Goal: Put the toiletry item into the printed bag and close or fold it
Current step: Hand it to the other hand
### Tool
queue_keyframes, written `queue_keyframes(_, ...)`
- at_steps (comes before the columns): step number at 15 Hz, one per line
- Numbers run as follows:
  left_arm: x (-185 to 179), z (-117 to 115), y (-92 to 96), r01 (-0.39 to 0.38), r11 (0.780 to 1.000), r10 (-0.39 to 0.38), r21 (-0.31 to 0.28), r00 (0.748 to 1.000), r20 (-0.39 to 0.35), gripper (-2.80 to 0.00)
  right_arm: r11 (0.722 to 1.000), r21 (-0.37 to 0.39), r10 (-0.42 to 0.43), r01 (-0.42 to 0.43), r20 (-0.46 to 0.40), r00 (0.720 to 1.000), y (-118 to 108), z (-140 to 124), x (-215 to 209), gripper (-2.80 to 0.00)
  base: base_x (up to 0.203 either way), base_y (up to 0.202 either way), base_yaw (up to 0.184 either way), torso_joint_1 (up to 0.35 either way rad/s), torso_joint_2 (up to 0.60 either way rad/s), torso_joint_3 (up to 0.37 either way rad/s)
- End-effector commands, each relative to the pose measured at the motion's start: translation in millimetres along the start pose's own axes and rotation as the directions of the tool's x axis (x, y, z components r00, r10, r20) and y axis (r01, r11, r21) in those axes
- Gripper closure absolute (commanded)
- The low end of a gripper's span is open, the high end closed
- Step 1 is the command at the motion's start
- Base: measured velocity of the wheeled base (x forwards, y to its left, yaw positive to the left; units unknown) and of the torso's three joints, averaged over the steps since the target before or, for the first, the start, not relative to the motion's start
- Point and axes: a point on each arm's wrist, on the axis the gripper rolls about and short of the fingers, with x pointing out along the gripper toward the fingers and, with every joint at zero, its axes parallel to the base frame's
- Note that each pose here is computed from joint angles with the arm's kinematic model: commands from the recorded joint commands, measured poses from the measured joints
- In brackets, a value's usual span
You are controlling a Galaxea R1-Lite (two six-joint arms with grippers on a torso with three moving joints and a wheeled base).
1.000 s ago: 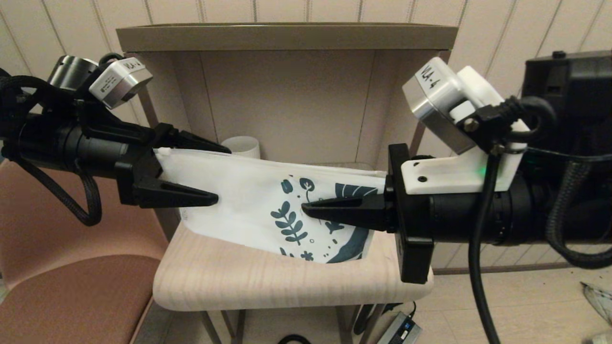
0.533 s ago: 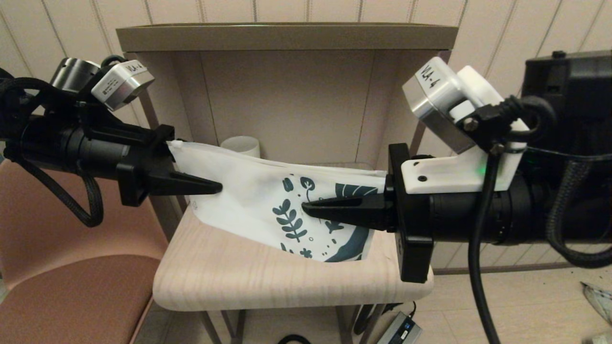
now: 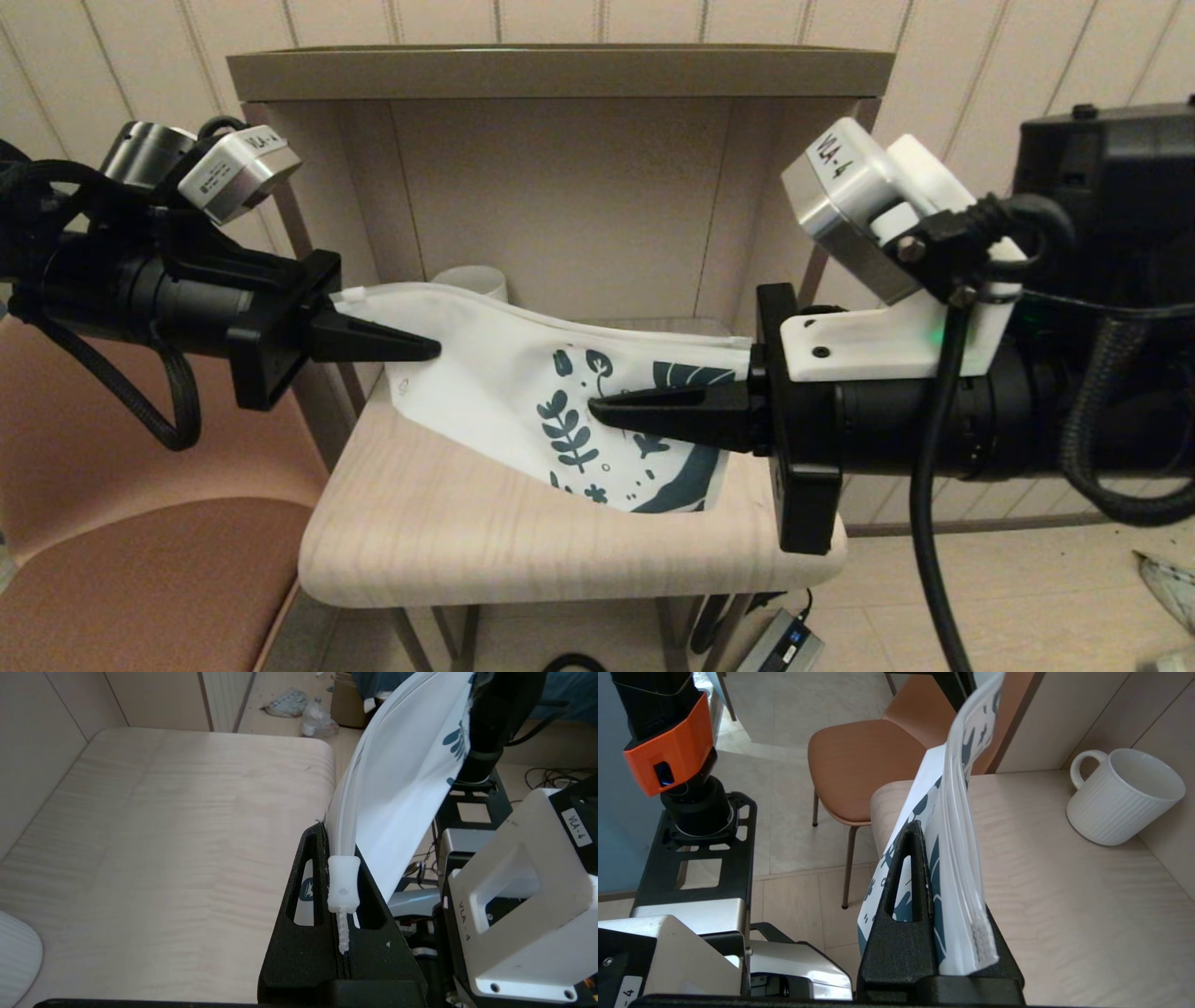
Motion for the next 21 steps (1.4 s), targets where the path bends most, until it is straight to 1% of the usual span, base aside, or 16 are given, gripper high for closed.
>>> queue_keyframes(1, 0, -5, -3.3, 0.009, 1.0, -0.009, 0.007, 1.0, 0.002, 0.0, 1.0, 0.004, -0.004, 0.004, -0.011, 1.0, -1, -4, 3, 0.0, 0.0, 0.0, 0.0, 0.0, 0.0, 0.0)
queue_keyframes(2, -3, -7, -2.3, 0.0, 1.0, 0.0, 0.0, 1.0, 0.002, 0.0, 1.0, 0.009, -0.021, 0.021, -0.025, 0.999, -2, -6, 6, 0.0, 0.0, 0.0, 0.0, 0.0, 0.0, 0.0)
queue_keyframes(4, -3, -14, -0.5, -0.001, 1.0, 0.001, -0.015, 1.0, -0.001, 0.0, 0.994, 0.011, -0.109, 0.11, -0.064, 0.992, -6, -10, 9, 0.0, 0.0, 0.0, 0.0, 0.0, 0.0, 0.0)
queue_keyframes(5, -2, -15, 0.1, 0.0, 1.0, 0.0, -0.012, 1.0, -0.001, 0.0, 0.989, 0.011, -0.147, 0.149, -0.085, 0.985, -7, -13, 12, 0.0, 0.0, 0.0, 0.0, 0.0, 0.0, 0.0)
queue_keyframes(6, -2, -15, 0.8, -0.001, 1.0, 0.001, -0.01, 1.0, 0.0, 0.0, 0.986, 0.011, -0.164, 0.166, -0.093, 0.982, -8, -13, 13, 0.0, 0.0, 0.0, 0.0, 0.0, 0.0, 0.0)
queue_keyframes(7, -2, -14, 0.9, -0.003, 1.0, 0.003, -0.007, 1.0, -0.001, 0.0, 0.985, 0.011, -0.169, 0.171, -0.098, 0.981, -8, -14, 14, 0.0, 0.0, 0.0, 0.0, 0.0, 0.0, 0.0)
queue_keyframes(9, -4, -15, -0.1, -0.008, 1.0, 0.008, 0.017, 1.0, -0.003, 0.0, 0.985, 0.017, -0.168, 0.171, -0.106, 0.98, -8, -15, 15, 0.0, 0.0, 0.0, 0.0, 0.0, 0.0, 0.0)
queue_keyframes(11, -4, -19, -0.4, -0.007, 1.0, 0.007, 0.015, 1.0, -0.007, 0.0, 0.985, 0.023, -0.167, 0.171, -0.114, 0.979, -8, -17, 16, 0.0, 0.0, 0.0, 0.0, 0.0, 0.0, 0.0)
queue_keyframes(13, -3, -19, -0.1, -0.006, 1.0, 0.006, 0.015, 1.0, -0.007, 0.0, 0.98, 0.015, -0.195, 0.199, -0.12, 0.973, -9, -17, 16, 0.0, 0.0, 0.0, 0.0, 0.0, 0.0, 0.0)
queue_keyframes(14, -4, -19, -0.5, -0.007, 1.0, 0.007, 0.015, 1.0, -0.007, 0.0, 0.98, 0.016, -0.195, 0.198, -0.121, 0.973, -9, -17, 16, -2.8, 0.0, 0.0, 0.0, 0.0, 0.0, 0.0)
queue_keyframes(17, -3, -21, 0.4, -0.006, 1.0, 0.006, 0.012, 1.0, -0.008, 0.0, 0.979, 0.013, -0.201, 0.203, -0.116, 0.973, -9, -17, 15, -2.8, 0.0, 0.0, 0.0, 0.0, 0.0, 0.0)
queue_keyframes(19, -4, -25, 2.3, -0.01, 1.0, 0.01, 0.0, 1.0, -0.012, 0.0, 0.977, 0.008, -0.21, 0.212, -0.104, 0.972, -10, -13, 11, -2.8, 0.0, 0.0, 0.0, 0.0, 0.0, 0.0)
queue_keyframes(20, -3, -29, 5.7, -0.01, 1.0, 0.01, -0.008, 1.0, -0.015, 0.0, 0.975, 0.002, -0.221, 0.222, -0.094, 0.971, -10, -9, 5, -2.8, 0.0, 0.0, 0.0, 0.0, 0.0, 0.0)
queue_keyframes(21, -2, -30, 10.0, -0.018, 1.0, 0.018, 0.006, 1.0, -0.017, 0.0, 0.971, -0.002, -0.237, 0.237, -0.085, 0.968, -11, -6, -1, -2.8, 0.0, 0.0, 0.0, 0.0, 0.0, 0.0)
